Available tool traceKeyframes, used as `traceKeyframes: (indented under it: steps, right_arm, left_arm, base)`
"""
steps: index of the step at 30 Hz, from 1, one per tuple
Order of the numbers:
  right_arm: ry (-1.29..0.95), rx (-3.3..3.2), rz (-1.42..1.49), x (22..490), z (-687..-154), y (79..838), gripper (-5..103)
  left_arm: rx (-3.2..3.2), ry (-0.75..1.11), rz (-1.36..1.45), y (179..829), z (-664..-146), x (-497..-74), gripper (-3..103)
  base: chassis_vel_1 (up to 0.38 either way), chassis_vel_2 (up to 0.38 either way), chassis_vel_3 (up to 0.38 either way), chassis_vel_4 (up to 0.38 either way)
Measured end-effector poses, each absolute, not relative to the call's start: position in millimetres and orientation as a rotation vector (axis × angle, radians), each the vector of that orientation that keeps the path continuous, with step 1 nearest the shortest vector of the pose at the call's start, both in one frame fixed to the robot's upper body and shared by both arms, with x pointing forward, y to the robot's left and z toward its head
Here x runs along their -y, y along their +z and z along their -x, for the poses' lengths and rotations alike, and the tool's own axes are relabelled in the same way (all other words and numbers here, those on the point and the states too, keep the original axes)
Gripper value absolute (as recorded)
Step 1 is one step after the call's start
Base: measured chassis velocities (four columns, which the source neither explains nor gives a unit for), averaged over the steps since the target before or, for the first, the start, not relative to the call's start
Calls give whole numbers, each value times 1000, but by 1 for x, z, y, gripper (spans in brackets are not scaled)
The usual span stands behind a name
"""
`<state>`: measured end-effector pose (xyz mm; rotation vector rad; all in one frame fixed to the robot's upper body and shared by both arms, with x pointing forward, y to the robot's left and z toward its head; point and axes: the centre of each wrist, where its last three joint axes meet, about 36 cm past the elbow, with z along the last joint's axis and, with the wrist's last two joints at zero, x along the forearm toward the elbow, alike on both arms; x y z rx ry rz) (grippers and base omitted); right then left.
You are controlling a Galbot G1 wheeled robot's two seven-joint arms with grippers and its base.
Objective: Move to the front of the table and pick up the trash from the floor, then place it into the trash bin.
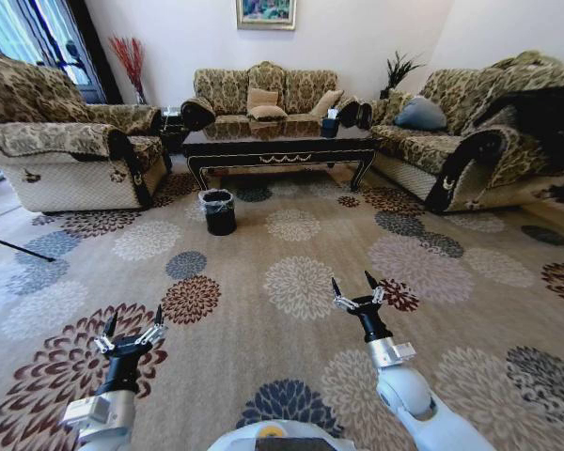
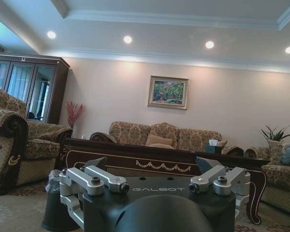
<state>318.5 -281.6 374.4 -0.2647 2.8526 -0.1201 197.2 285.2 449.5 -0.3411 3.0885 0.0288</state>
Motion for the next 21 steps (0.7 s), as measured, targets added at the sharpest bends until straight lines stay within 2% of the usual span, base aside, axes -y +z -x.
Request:
traceKeyframes:
  steps: [21]
  right_arm:
    - [-120,-2853,265,282,-318,374,100]
  left_arm:
    - [-3089,29,341,449,-197,-285,100]
  base:
    - [-1,-15,2,14]
